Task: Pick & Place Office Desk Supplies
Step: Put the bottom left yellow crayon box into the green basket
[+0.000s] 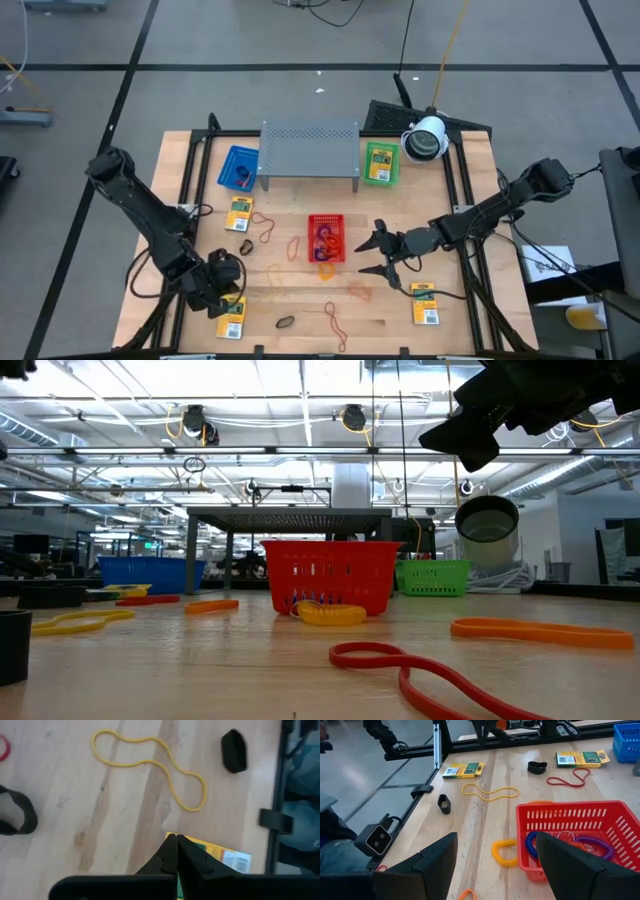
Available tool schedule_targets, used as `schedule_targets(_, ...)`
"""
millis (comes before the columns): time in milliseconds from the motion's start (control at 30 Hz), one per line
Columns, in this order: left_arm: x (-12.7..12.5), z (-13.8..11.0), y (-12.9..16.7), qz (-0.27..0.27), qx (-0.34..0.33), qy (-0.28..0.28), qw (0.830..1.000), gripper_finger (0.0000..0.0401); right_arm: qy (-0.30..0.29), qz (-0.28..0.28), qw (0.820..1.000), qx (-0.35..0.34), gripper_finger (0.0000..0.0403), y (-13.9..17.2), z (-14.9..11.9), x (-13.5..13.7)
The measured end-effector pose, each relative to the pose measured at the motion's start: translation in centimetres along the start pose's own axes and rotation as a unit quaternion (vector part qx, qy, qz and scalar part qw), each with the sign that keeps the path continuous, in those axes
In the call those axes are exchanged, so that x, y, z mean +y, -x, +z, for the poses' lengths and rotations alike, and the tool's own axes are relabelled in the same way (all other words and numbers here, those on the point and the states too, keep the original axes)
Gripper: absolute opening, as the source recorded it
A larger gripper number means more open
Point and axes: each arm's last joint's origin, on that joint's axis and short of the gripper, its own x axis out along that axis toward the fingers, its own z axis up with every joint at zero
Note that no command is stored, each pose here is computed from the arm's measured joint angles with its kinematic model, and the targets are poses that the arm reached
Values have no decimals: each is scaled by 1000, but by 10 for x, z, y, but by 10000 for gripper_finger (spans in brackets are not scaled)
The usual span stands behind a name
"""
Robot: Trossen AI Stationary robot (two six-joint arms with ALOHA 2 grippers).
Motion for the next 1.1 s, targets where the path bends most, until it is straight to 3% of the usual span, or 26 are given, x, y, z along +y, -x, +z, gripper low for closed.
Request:
schedule_targets(233,-4,-2,6,-50,68,3,996,15,-2,3,1000,-3,258,0,1,0)
schedule_targets(500,-1,3,5,-39,48,12,998,24,41,-2,999,-12,258,0,2,0)
schedule_targets(700,1,6,4,-46,78,102,991,26,58,-24,997,-35,258,0,6,-2)
schedule_targets(867,1,8,4,-35,62,151,986,26,74,-18,995,-64,258,-2,10,0)
schedule_targets(1000,1,9,4,-32,38,183,982,26,42,-9,996,-78,258,-1,13,2)
schedule_targets(1100,-3,11,4,-45,18,168,985,26,-8,15,998,-57,258,1,3,13)
